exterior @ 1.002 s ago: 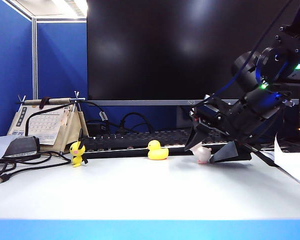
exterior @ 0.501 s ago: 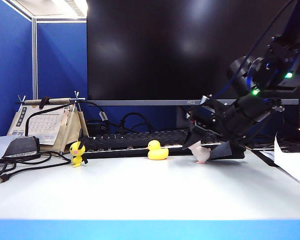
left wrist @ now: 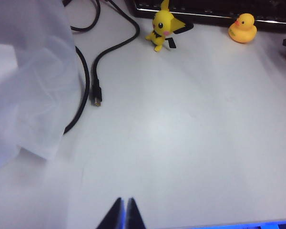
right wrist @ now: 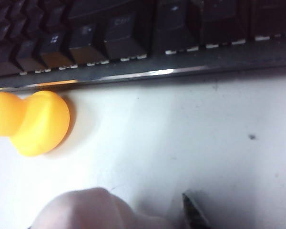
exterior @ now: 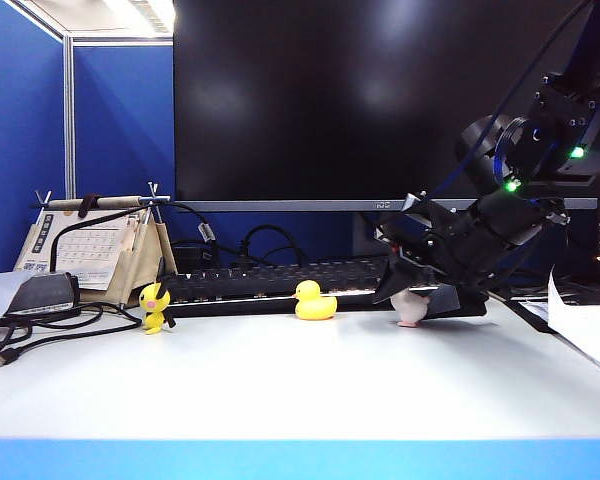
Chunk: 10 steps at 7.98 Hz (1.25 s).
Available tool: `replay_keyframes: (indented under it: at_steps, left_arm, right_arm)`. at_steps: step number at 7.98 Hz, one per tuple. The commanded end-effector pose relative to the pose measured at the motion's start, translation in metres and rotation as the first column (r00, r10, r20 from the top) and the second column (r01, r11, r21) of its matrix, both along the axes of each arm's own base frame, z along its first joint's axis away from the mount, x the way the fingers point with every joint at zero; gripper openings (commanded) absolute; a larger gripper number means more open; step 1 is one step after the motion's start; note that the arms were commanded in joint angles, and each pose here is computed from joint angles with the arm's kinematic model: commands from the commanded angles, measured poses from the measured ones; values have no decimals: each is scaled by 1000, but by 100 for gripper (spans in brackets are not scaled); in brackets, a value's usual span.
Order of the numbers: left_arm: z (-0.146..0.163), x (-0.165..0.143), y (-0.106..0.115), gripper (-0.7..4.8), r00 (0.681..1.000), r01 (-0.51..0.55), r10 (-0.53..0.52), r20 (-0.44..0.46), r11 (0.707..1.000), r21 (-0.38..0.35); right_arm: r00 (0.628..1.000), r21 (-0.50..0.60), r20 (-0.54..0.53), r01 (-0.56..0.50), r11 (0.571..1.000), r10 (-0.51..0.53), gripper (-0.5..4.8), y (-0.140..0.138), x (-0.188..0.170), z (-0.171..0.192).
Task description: Pick up the doll with a different color than the other dolls and place it near you.
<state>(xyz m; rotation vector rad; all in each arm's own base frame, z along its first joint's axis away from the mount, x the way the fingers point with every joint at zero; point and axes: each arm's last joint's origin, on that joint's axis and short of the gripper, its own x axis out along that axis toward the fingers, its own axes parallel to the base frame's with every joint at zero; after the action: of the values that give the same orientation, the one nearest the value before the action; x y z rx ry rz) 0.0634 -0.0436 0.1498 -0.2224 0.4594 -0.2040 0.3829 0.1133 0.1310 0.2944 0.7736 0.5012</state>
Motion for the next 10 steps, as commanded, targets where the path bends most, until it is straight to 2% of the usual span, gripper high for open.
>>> replay_keyframes:
  at_steps: [1, 5, 9, 10]
  left_arm:
    - [1, 0, 0, 24, 1000, 2, -2, 2, 1000, -2]
    - [1, 0, 0, 24, 1000, 3, -3, 2, 1000, -2]
    - [1, 0, 0, 24, 1000, 2, -2, 2, 1000, -2]
    - [1, 0, 0, 24, 1000, 2, -2, 2, 1000, -2]
  right_arm:
    - [993, 1, -111, -29, 1000, 29, 198, 0, -8, -13]
    - [993, 18, -110, -50, 999, 52, 197, 1, -10, -6]
    - [997, 6, -3, -83, 997, 83, 197, -2, -21, 42]
    - [996, 5, -6, -85, 996, 85, 197, -3, -24, 47]
